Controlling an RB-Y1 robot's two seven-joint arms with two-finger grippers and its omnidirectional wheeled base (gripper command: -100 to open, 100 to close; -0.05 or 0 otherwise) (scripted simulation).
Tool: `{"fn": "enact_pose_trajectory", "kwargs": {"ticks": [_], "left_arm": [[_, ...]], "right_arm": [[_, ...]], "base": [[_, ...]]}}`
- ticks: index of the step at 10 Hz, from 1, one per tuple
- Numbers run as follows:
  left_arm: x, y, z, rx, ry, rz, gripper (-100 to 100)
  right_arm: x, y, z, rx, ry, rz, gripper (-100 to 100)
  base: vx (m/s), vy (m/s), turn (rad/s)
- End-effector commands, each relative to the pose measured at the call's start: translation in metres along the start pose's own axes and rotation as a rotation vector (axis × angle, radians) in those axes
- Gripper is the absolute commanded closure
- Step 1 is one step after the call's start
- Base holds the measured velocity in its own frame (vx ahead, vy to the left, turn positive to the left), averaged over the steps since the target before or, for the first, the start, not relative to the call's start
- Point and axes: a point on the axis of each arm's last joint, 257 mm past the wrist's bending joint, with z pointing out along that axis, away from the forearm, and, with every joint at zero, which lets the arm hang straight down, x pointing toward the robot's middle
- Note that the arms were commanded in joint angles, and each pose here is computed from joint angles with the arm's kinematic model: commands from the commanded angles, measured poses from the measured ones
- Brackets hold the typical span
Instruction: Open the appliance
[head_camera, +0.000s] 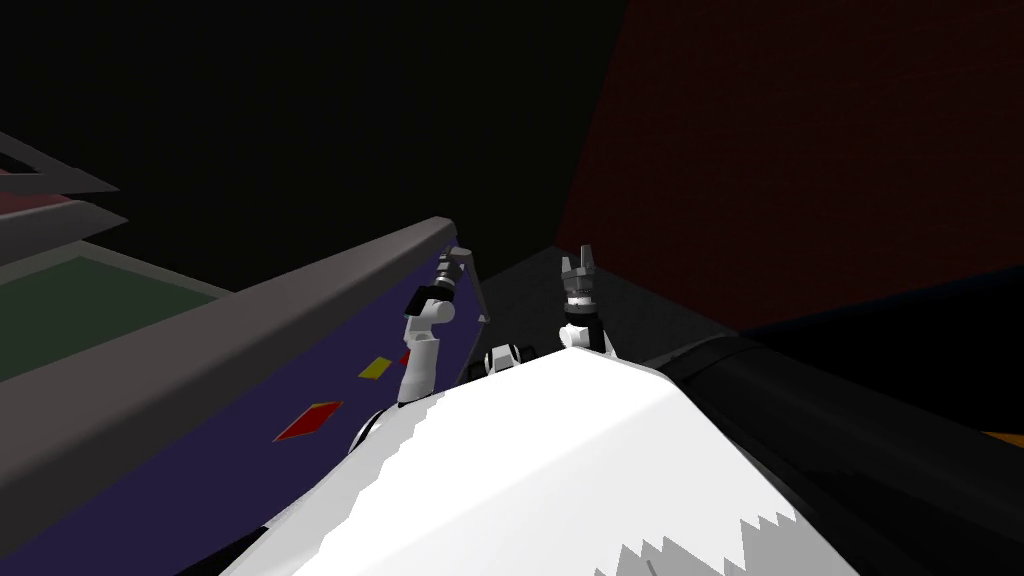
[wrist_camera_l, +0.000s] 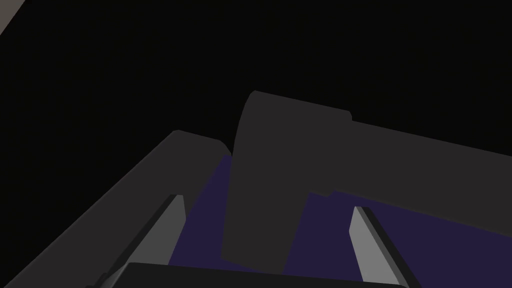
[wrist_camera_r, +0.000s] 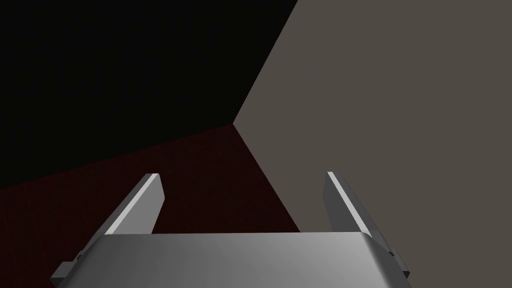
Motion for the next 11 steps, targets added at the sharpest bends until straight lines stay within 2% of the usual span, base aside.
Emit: {"fn": "enact_pose_trajectory", "kwargs": {"ticks": [1,2,3,4,5,6,11], "left_arm": [[-0.008,-0.023,0.009,0.031,-0.011,-0.014,-100],[-0.008,-0.023,0.009,0.031,-0.011,-0.014,-100],[-0.024,-0.031,0.013,0.034,-0.034,-0.012,-100],[-0.022,-0.033,0.014,0.038,-0.032,-0.015,-100],[-0.03,-0.012,0.009,-0.01,-0.05,0.009,-100],[-0.032,-0.008,0.008,-0.019,-0.053,0.011,0],[-0.033,0.003,0.006,-0.042,-0.056,0.011,0]], "right_arm": [[0.0,0.0,0.0,0.0,0.0,0.0,0],[0.0,0.0,0.0,0.0,0.0,0.0,0],[0.0,0.0,0.0,0.0,0.0,0.0,0],[0.0,0.0,0.0,0.0,0.0,0.0,0],[0.0,0.0,0.0,0.0,0.0,0.0,0],[0.0,0.0,0.0,0.0,0.0,0.0,0],[0.0,0.0,0.0,0.0,0.0,0.0,0]], "base": [[-0.049,-0.017,-0.068],[-0.014,-0.003,0.019],[-0.039,-0.005,-0.088],[-0.043,-0.004,-0.064],[-0.011,0.002,0.001],[0.0,0.0,0.0],[0.0,0.0,0.0]]}}
